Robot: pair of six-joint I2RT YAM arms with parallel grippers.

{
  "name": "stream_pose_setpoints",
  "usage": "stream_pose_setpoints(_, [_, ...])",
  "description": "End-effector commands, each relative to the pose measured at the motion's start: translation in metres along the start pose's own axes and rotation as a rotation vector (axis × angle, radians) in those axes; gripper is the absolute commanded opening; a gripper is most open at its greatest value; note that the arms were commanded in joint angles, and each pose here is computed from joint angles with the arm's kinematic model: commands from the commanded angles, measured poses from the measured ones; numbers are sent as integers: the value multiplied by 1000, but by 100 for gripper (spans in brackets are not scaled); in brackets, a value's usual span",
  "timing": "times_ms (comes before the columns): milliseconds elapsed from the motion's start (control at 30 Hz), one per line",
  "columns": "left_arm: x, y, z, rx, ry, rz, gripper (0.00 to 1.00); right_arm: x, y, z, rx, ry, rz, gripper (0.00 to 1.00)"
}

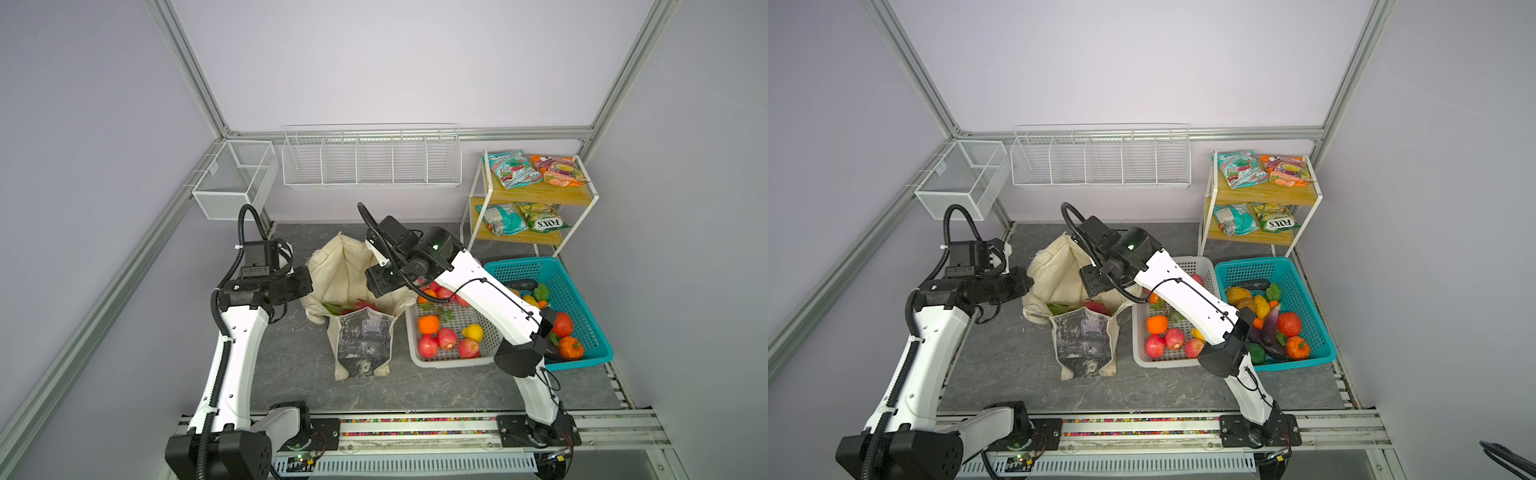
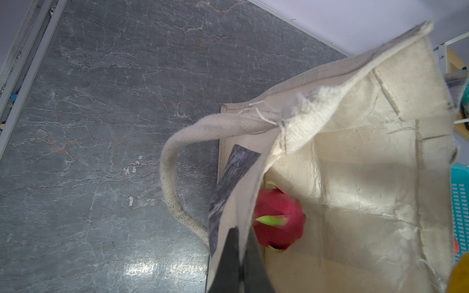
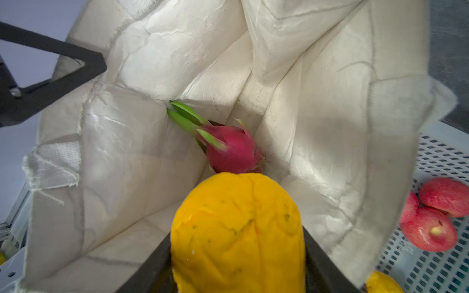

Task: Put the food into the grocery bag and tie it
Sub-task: 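Lift the yellow pear with the right gripper and carry it over the bag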

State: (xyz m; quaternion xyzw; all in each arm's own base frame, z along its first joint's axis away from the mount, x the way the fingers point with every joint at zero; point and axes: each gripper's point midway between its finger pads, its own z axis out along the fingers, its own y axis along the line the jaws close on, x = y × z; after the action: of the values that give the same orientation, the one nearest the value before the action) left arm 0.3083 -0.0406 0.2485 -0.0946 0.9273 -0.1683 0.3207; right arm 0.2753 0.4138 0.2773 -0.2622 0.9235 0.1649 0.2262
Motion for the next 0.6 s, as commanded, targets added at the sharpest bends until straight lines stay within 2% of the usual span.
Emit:
stream_pose_setpoints(0, [4,-2,-4,18,-1,1,0,-16,19,11,-84,-42,-11,59])
stream_pose_setpoints(233, [4,-4,-4,27,1,1,0,-17,29,57,-99,-18,-53,59])
stream_pose_setpoints(567, [5,-4,-6,25,-5,3,0,-2,32,92,-80,31,-181,61])
